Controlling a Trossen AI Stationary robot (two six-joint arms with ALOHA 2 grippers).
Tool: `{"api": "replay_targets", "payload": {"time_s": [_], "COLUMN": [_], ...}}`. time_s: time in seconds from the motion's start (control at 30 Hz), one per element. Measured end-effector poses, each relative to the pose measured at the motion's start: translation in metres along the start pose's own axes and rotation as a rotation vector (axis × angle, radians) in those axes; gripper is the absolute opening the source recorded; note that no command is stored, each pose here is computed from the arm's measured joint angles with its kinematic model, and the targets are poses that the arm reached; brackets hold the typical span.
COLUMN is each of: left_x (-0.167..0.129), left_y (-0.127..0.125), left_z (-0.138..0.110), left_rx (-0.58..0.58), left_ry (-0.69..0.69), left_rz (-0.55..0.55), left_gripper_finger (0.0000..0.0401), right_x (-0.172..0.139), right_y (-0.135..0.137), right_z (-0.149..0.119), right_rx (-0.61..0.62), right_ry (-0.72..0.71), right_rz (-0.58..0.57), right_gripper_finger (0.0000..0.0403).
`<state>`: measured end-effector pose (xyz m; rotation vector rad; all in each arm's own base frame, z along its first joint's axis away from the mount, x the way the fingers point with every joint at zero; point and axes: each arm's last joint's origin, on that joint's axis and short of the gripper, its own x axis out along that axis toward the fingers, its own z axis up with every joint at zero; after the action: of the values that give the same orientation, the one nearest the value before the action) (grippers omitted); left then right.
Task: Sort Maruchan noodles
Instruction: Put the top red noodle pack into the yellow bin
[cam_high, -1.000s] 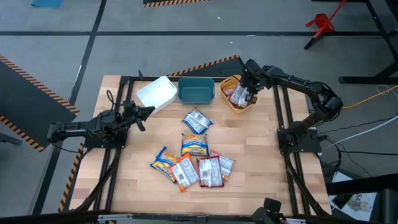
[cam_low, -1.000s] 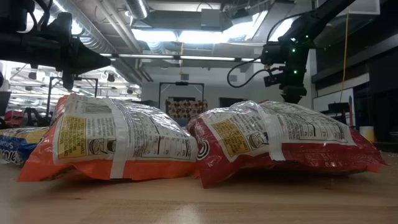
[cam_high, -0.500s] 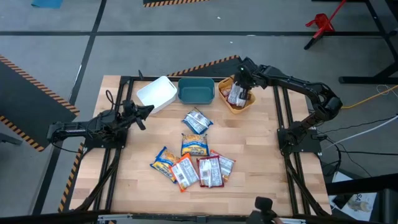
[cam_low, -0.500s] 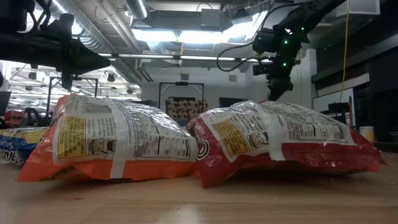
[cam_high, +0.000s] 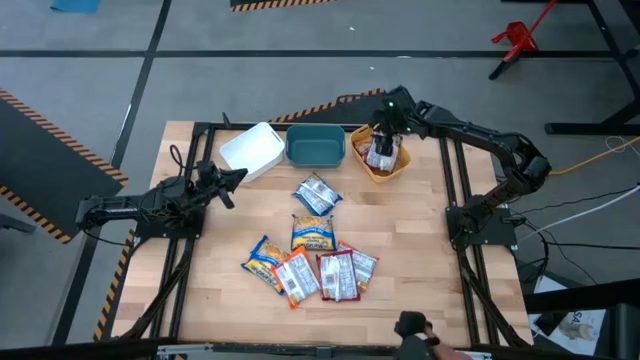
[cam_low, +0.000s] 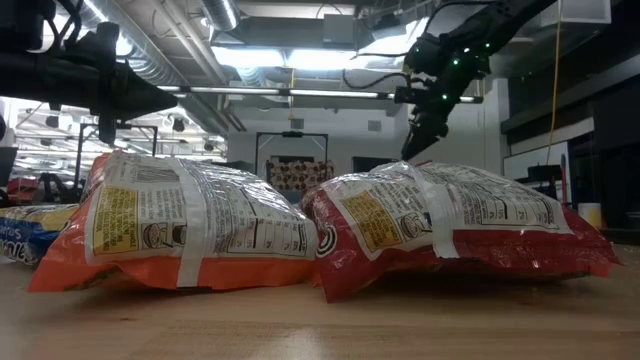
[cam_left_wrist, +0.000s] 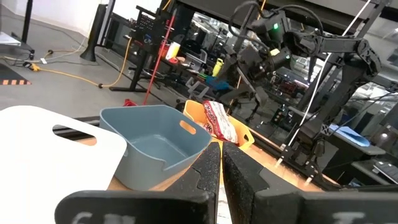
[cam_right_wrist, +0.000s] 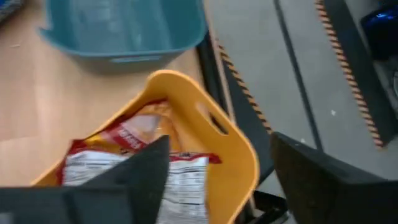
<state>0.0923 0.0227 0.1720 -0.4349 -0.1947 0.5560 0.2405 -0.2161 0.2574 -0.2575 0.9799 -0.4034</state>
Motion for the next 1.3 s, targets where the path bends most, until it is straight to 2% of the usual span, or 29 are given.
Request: {"api": "replay_targets", "payload": {"time_s": [0.07, 0.17, 0.33, 0.4, 0.53, 0.77, 0.8, 0.93, 1.03, 1.1, 1.17, 1.2, 1.27, 1.3], "left_x": [0.000, 0.000, 0.000, 0.000, 0.000, 0.000, 0.000, 0.000, 0.000, 0.000, 0.000, 0.000, 0.000, 0.000], "left_y": [0.000, 0.000, 0.000, 0.000, 0.000, 0.000, 0.000, 0.000, 0.000, 0.000, 0.000, 0.000, 0.000, 0.000], "left_z": [0.000, 0.000, 0.000, 0.000, 0.000, 0.000, 0.000, 0.000, 0.000, 0.000, 0.000, 0.000, 0.000, 0.000], "left_rx": [0.000, 0.001, 0.001, 0.001, 0.001, 0.001, 0.000, 0.000, 0.000, 0.000, 0.000, 0.000, 0.000, 0.000], "left_ry": [0.000, -0.001, -0.001, -0.001, -0.001, -0.005, -0.005, -0.005, -0.005, -0.005, -0.004, -0.003, -0.002, -0.002], "left_rz": [0.000, 0.001, 0.001, 0.001, 0.001, 0.009, 0.009, 0.009, 0.009, 0.008, 0.007, 0.006, 0.003, 0.002], "left_gripper_finger": [0.0011, 0.0011, 0.0011, 0.0011, 0.0011, 0.0011, 0.0011, 0.0011, 0.0011, 0.0011, 0.0011, 0.0011, 0.0011, 0.0011], "right_x": [0.003, 0.016, 0.039, 0.042, 0.042, 0.033, 0.032, 0.026, 0.021, 0.019, 0.015, 0.014, 0.011, 0.009], "right_y": [-0.002, 0.003, 0.010, 0.011, 0.016, 0.014, 0.012, 0.007, 0.006, 0.004, 0.001, -0.004, -0.015, -0.020], "right_z": [-0.003, -0.010, -0.019, -0.020, -0.017, -0.003, -0.001, 0.010, 0.019, 0.021, 0.021, 0.019, 0.010, 0.004], "right_rx": [0.026, 0.060, 0.063, 0.061, 0.025, -0.071, -0.075, -0.077, -0.069, -0.065, -0.069, -0.047, 0.048, 0.103], "right_ry": [0.016, 0.086, 0.215, 0.241, 0.274, 0.295, 0.289, 0.252, 0.197, 0.208, 0.274, 0.318, 0.407, 0.448], "right_rz": [-0.003, 0.055, 0.061, 0.041, -0.005, -0.040, -0.043, -0.062, -0.022, -0.030, -0.096, -0.169, -0.317, -0.352], "right_gripper_finger": [0.0300, 0.0325, 0.0329, 0.0316, 0.0246, 0.0031, 0.0016, 0.0016, 0.0003, 0.0015, 0.0037, 0.0051, 0.0081, 0.0094]}}
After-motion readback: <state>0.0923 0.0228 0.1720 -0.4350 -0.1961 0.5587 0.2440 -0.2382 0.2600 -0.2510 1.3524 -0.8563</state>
